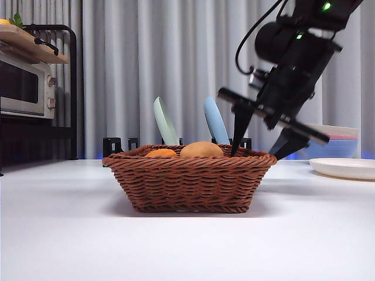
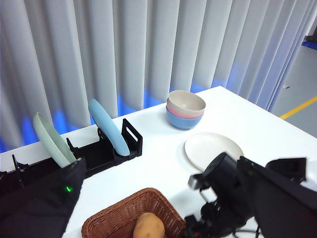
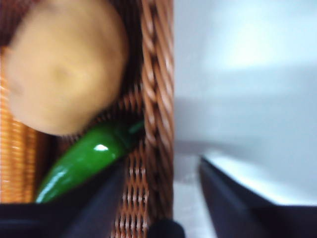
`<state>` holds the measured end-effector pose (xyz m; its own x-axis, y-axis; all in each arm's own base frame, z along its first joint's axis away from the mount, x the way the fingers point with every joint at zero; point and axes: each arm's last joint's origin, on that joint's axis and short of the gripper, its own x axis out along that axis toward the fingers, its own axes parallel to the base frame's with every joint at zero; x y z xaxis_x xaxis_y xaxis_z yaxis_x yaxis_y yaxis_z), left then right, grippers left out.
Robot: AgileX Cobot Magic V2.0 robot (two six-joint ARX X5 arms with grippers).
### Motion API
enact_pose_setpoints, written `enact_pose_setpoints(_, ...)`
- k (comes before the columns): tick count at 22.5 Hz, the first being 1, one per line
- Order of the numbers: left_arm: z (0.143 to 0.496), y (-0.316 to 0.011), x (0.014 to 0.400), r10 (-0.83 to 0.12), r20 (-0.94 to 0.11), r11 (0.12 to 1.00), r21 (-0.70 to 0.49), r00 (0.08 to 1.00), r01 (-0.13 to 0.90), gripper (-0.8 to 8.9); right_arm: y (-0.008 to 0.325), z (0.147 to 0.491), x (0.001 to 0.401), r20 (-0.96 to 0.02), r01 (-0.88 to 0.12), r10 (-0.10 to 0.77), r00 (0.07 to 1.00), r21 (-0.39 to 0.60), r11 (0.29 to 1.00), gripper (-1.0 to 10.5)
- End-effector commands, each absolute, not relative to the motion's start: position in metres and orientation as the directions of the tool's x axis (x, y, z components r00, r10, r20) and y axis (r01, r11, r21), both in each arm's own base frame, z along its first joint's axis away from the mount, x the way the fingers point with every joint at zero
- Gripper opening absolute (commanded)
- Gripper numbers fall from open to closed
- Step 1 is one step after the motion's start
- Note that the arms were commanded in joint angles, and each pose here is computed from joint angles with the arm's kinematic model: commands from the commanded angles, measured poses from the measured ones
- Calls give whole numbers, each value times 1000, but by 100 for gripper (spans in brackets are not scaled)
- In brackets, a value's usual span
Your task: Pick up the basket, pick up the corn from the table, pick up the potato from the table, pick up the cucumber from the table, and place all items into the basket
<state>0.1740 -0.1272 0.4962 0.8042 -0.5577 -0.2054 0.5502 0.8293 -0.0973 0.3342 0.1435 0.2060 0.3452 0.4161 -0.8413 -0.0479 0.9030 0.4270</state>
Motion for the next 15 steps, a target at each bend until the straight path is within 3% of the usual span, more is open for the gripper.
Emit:
enact_pose_setpoints(1, 493, -125, 175, -505, -232, 859, -37, 832, 511, 588, 134, 237, 326, -793, -121, 434, 428, 426, 897, 594)
enact_pose_setpoints(2, 491, -123, 176, -443, -252, 890, -8, 861, 456, 496, 129, 251, 322, -768, -152, 442, 463, 423, 893, 594)
enact_pose_setpoints(4, 487, -115, 178, -280, -291, 941, 105, 915, 321, 215, 119, 284, 306, -711, -235, 459, 532, 397, 887, 562)
enact_pose_setpoints(5, 485, -110, 180, -213, -305, 945, 176, 928, 275, 10, 114, 302, 294, -677, -288, 471, 566, 373, 882, 448)
enact_pose_setpoints(8, 479, -100, 184, -157, -361, 939, 233, 919, 252, -8, 101, 344, 257, -589, -450, 496, 637, 238, 861, 2)
enact_pose_setpoints(11, 469, -94, 180, -163, -445, 927, 235, 881, 291, -8, 90, 367, 228, -542, -513, 507, 670, 155, 844, -12)
enact_pose_setpoints(15, 453, -86, 164, -187, -400, 931, 220, 897, 292, -8, 80, 381, 204, -508, -509, 469, 722, 69, 858, -12)
